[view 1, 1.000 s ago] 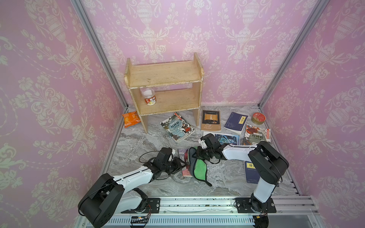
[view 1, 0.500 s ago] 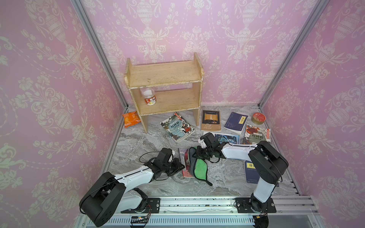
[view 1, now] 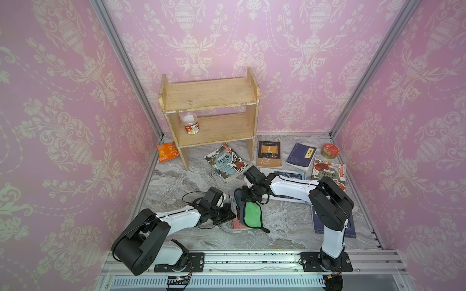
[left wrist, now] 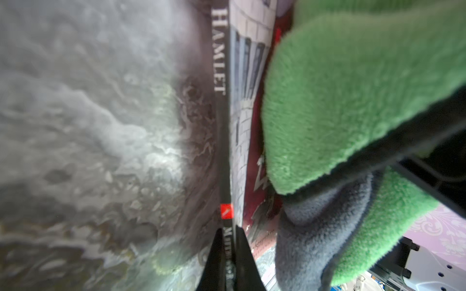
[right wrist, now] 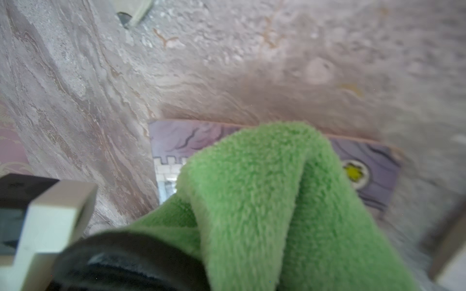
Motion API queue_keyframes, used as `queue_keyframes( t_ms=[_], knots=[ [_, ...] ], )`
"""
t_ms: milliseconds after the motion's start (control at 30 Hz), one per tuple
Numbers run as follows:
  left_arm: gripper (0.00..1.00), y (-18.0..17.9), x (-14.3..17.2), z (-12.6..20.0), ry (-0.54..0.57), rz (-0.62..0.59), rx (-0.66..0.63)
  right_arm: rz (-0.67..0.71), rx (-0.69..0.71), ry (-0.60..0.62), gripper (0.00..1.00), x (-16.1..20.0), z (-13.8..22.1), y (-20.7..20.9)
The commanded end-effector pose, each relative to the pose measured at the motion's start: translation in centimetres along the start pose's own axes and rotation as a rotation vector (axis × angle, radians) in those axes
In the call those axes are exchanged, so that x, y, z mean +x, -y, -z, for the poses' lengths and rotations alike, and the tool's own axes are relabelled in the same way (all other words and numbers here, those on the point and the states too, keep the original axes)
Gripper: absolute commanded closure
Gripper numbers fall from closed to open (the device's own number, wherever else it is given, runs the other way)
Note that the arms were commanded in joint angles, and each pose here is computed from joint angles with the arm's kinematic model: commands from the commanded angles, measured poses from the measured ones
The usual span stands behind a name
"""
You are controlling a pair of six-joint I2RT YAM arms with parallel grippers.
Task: Wipe the cover of the book
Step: Wipe the dirt from the cover of the book.
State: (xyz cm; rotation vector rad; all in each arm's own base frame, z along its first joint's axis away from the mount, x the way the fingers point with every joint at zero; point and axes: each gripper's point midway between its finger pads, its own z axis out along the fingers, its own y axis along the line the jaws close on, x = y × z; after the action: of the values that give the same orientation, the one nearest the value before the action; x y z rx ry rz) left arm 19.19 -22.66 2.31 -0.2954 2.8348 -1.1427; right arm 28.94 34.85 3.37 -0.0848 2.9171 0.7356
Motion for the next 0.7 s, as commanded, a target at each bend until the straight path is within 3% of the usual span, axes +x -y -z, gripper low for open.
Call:
queue_keyframes(
  t_ms=[0,133,333,433,567,667],
  knots=[
    [1.00,0.1,1.1,-0.5,-0.068,-0.052,0.004,0.038,0.136,-0.133,1.00,3.9,-4.0,1.5],
    [1.00,-0.5,0.6,-0.4,-0.039,-0.052,-0.032,0.019,0.119,-0.138,1.00,4.3,-4.9,1.0],
    [1.00,-1.6,0.6,-0.4,-0.021,-0.018,-0.040,-0.145,0.251,-0.132,1.00,5.6,-2.4,11.3],
    [1.00,-1.5,0.5,-0.5,-0.023,-0.023,-0.035,-0.159,0.290,-0.117,1.00,5.6,-1.2,13.2],
    [1.00,-1.0,0.4,-0.6,-0.027,-0.037,-0.015,-0.103,0.245,-0.123,1.00,5.5,-2.7,9.7],
    [1.00,-0.5,0.2,-0.6,-0.029,-0.042,-0.002,-0.047,0.167,-0.137,1.00,5.0,-4.9,4.3]
  ],
)
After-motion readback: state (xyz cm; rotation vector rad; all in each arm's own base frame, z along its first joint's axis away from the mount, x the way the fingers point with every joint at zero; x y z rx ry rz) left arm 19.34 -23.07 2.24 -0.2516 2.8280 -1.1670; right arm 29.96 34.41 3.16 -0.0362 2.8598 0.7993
